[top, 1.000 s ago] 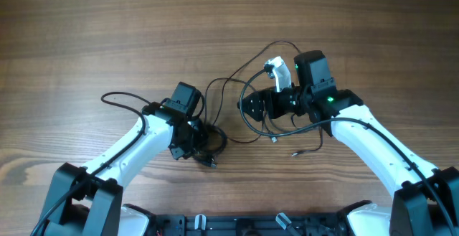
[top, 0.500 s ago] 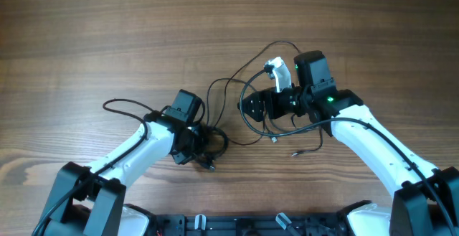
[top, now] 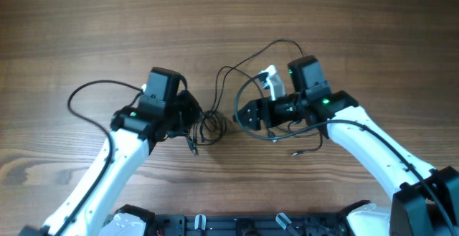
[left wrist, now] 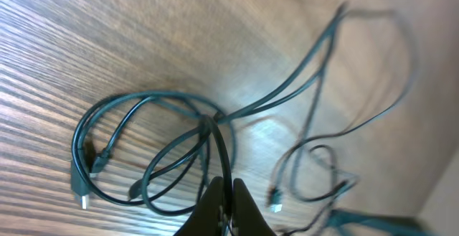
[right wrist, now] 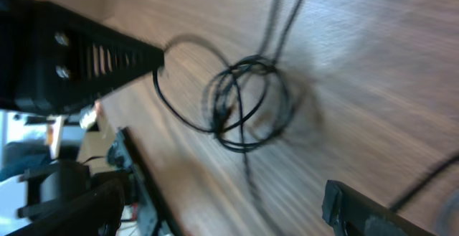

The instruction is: Untangle cables

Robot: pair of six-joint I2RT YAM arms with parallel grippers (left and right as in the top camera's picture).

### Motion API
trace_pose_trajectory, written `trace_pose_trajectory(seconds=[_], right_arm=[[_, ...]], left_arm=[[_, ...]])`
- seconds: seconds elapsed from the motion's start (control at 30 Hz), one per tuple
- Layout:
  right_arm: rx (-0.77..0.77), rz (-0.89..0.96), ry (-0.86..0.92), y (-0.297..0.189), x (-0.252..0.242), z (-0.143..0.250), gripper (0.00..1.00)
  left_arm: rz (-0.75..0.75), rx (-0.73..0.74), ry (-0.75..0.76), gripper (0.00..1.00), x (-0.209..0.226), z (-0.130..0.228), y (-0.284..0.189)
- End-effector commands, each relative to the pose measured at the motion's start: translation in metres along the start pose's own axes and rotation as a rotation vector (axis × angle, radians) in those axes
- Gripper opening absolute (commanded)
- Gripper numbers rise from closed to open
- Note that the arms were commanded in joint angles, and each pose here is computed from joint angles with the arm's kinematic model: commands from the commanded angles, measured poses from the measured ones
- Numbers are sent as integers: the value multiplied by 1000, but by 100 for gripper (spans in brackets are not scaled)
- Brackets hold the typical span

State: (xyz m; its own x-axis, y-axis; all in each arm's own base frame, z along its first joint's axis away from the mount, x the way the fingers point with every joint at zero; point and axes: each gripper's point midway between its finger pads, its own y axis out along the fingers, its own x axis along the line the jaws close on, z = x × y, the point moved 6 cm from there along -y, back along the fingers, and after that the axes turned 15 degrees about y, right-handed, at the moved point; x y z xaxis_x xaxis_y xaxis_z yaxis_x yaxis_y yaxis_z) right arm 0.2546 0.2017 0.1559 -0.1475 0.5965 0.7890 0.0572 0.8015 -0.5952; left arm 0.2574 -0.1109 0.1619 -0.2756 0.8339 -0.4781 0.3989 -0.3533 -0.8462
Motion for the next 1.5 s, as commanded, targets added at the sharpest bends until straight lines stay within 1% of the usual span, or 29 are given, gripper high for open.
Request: trace_pose_trajectory(seconds=[0.0,0.1,0.2,0.33,0.43,0.53,0.6,0.67,0.8,0.9,0.93,0.97,1.0,1.03,1.1,1.13,1.17,1.2,1.23,1.3,1.37,1.47], right_arm=[[23,22,104,17,8,9,91],[-21,90,116,27,10,10,93],[-42,114,-3,39,21,15,94],[-137,239,-144,50,24,14,97],[-177,281,-312,54,29,12,96],[-205,268,-497,59,40,7,97],[-220,258,-534,62,42,3,99],[-231,232,-550,67,44,-1,98],[-165,80,-586,86,51,4,83],[-146,41,-587,97,49,3,73],[-150,37,-573,100,48,2,64],[-156,32,-564,102,47,0,51],[-164,24,-548,103,48,-1,15],[-173,18,-530,104,49,-2,4],[-206,0,-515,100,54,-8,4],[-222,-7,-515,97,56,-11,4],[-244,-18,-500,92,59,-16,4],[-274,-29,-477,83,62,-22,4],[-300,-36,-456,74,64,-27,4],[-351,-49,-423,56,68,-37,4],[-403,-75,-420,33,75,-46,4],[-457,-95,-430,12,84,-52,4]], left_arm=[[21,-85,-145,4,-1,-11,-17],[44,-114,-160,4,-2,-17,-23],[58,-140,-170,4,-2,-22,-27],[74,-168,-184,4,1,-27,-35],[95,-173,-183,4,-1,-27,-40],[117,-186,-177,4,-4,-26,-47],[137,-177,-172,4,-6,-25,-49],[154,-165,-169,4,-8,-23,-50],[190,-147,-162,4,-13,-22,-50],[224,-137,-161,4,-18,-22,-51],[233,-134,-169,4,-19,-22,-52],[237,-132,-172,4,-19,-22,-52],[241,-132,-170,4,-20,-23,-52],[240,-133,-169,4,-20,-23,-52],[238,-132,-164,4,-20,-22,-52],[237,-134,-146,6,-20,-22,-52],[234,-136,-119,9,-19,-22,-52],[227,-134,-93,21,-19,-21,-51],[221,-131,-82,38,-18,-20,-51],[198,-111,-65,67,-14,-16,-50],[171,-85,-30,76,-9,-11,-48],[145,-58,12,86,-5,-5,-45]])
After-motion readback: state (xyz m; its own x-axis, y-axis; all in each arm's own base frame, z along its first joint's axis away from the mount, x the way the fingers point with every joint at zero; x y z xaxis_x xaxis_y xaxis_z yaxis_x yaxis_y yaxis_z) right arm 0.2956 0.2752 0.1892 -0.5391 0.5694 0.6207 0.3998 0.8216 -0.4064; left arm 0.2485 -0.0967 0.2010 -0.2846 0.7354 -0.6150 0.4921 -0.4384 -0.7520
